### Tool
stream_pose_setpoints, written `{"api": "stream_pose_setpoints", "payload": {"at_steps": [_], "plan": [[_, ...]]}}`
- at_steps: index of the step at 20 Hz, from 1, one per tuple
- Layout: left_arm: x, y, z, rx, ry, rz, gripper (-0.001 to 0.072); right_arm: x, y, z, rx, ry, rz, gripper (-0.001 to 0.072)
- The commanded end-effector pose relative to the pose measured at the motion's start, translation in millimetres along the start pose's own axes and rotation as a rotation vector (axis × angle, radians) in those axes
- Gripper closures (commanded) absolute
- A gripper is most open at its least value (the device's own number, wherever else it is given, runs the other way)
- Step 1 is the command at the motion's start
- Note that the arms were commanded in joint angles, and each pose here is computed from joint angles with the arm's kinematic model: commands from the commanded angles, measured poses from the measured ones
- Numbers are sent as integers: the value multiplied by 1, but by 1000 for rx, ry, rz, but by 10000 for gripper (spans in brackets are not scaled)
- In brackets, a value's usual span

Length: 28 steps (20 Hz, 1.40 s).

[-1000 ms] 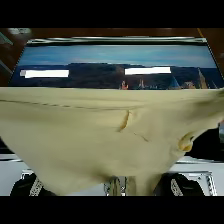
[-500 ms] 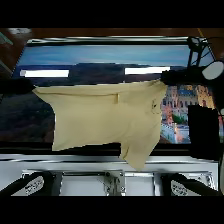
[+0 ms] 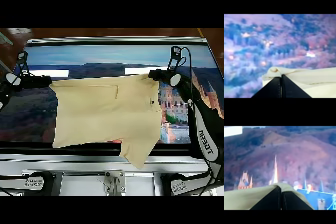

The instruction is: Fold the shirts.

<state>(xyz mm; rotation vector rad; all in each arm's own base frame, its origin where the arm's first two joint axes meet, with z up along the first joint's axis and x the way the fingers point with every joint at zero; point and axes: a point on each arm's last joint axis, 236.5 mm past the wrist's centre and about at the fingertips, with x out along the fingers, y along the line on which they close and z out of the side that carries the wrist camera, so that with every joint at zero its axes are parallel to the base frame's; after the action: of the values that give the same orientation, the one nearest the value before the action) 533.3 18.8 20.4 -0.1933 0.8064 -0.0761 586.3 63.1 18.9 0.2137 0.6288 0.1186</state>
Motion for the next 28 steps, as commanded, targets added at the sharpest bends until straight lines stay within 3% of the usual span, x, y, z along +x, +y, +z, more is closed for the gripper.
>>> {"api": "stream_pose_setpoints", "payload": {"at_steps": [1, 8, 11, 16, 26, 27, 28], "plan": [[34, 12, -18, -70, 30, 21, 675, 24, -13, -12, 10, -22, -30, 653], [27, -1, -53, -84, 190, -27, 675, 5, 3, -41, 12, 151, 17, 653], [11, -13, -102, -82, 410, -79, 676, -20, 8, -86, -32, 379, 36, 653], [-21, 4, -157, -18, 678, -29, 676, -56, -30, -175, -48, 766, -105, 653], [-15, 6, -180, -56, 760, -31, 676, -44, -40, -183, 1, 757, -159, 653], [-13, 7, -183, -65, 770, -29, 676, -43, -38, -185, 24, 762, -155, 639], [-14, 6, -185, -66, 782, -31, 667, -43, -36, -185, 33, 761, -150, 535]]}}
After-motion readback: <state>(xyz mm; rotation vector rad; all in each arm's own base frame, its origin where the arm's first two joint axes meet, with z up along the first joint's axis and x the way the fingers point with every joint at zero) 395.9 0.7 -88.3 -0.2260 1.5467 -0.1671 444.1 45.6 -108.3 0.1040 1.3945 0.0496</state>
